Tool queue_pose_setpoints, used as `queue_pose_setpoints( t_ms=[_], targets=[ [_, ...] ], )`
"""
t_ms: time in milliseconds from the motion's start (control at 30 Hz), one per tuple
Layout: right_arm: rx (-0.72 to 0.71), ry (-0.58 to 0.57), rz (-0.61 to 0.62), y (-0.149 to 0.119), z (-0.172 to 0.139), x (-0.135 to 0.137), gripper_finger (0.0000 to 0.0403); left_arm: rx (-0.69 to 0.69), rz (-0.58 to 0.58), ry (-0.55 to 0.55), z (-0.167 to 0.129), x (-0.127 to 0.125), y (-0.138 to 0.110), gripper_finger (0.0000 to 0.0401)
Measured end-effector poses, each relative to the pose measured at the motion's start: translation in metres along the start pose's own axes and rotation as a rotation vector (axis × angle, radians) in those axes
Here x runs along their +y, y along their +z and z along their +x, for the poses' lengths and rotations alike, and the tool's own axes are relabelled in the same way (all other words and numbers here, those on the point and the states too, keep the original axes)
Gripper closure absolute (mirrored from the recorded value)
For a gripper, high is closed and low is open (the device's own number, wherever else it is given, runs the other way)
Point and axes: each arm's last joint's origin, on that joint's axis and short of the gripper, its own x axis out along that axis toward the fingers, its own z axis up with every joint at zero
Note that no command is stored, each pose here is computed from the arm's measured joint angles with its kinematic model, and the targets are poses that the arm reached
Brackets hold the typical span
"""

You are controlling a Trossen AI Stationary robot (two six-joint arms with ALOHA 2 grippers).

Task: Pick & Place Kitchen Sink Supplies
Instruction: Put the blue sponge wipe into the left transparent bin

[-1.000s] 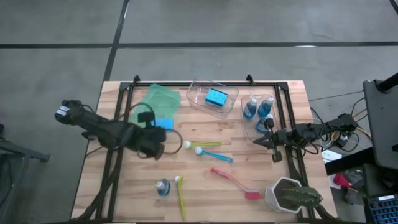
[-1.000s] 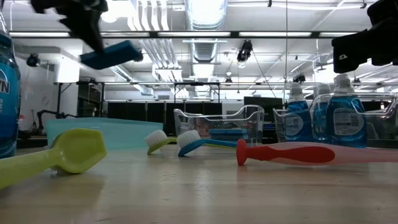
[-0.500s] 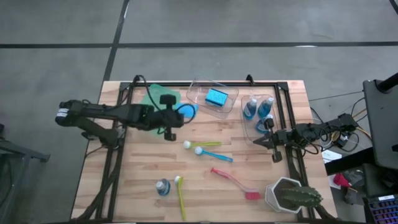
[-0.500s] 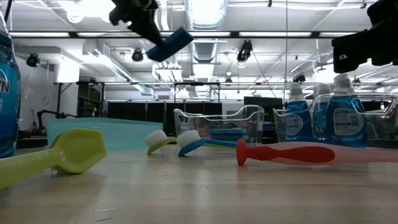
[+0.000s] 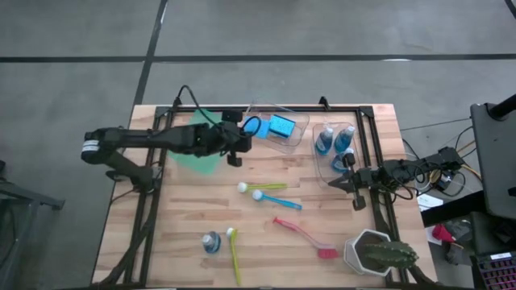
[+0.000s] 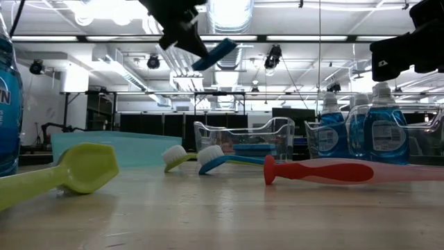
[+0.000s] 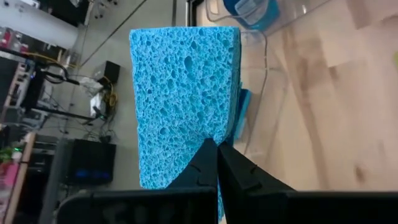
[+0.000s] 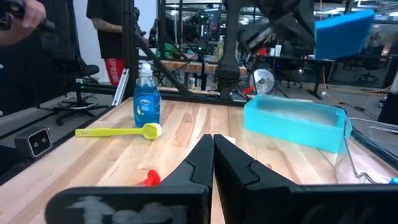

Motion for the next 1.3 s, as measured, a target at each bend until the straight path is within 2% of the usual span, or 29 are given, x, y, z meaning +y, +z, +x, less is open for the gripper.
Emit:
queue_pose_setpoints(
  t_ms=[233,533,833,1033,1300],
  targets=[
    [0.0,0.0,0.0,0.0,0.0,0.0,0.0394,0.013,0.018,0.034,0.032,0.001,0.0,0.0401],
    [0.0,0.0,0.0,0.0,0.0,0.0,0.0394,0.045,0.067,0.035,0.074,0.007,0.015,0.0401],
    [0.0,0.0,0.0,0.0,0.0,0.0,0.0394,0.024,0.072,-0.057,0.113,0.028,0.017,0.0401],
    [0.0,0.0,0.0,0.0,0.0,0.0,0.0394,0.039,0.126,-0.122,0.14,0.036,0.008,0.0401],
    [0.0,0.001,0.0,0.0,0.0,0.0,0.0394,0.127,0.116,-0.157,0.172,0.033,-0.018,0.0401]
  ],
)
